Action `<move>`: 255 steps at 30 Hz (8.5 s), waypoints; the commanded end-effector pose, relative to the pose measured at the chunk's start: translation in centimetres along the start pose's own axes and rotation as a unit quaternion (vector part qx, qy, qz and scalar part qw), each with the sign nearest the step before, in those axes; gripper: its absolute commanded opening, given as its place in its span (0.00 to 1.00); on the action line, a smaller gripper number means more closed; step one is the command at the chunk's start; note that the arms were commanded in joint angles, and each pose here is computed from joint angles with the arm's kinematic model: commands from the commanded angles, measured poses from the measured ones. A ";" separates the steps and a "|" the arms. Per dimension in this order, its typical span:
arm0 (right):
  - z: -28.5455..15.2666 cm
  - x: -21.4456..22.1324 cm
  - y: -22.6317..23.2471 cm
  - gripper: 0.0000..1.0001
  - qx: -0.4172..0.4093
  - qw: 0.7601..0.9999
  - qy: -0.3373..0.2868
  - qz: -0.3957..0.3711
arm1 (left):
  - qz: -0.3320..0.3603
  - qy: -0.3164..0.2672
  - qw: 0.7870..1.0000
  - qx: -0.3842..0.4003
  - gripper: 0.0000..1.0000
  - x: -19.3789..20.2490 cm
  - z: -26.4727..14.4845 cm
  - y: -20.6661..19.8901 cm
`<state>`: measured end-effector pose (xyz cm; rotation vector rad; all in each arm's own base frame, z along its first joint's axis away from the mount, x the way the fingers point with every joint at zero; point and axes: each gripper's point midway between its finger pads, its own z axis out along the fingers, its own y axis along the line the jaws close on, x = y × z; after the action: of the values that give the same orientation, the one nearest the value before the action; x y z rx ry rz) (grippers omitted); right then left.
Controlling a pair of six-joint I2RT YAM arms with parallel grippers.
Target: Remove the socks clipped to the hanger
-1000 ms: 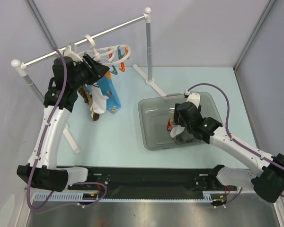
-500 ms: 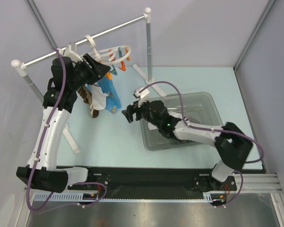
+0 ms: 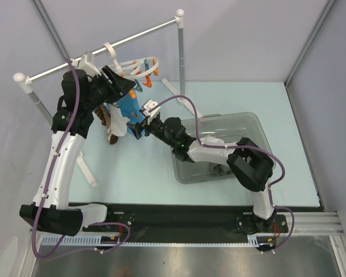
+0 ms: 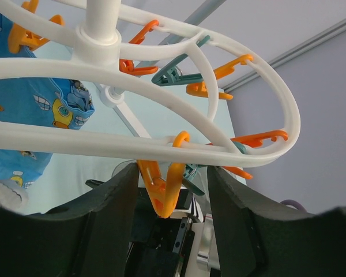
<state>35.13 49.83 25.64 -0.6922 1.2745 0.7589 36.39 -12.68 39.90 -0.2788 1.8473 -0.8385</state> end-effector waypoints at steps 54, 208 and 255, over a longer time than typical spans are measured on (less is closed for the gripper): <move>0.6 -6.9 -1.5 0.00 0.034 0.985 -0.081 -0.147 | 0.108 -0.083 0.985 -0.110 0.56 -4.6 -9.5 -0.1; 5.0 -5.7 6.9 0.00 -0.025 0.993 -0.117 0.004 | 0.044 -0.001 0.999 -0.030 0.64 -1.1 -5.7 2.5; -1.7 -9.5 6.5 0.00 0.046 0.987 -0.128 -0.084 | 0.032 -0.026 0.986 -0.163 0.64 -2.3 -5.6 7.4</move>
<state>28.58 52.29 30.12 -0.6682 1.0867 0.6227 33.17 -3.59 37.38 -0.4261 1.9536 -0.4582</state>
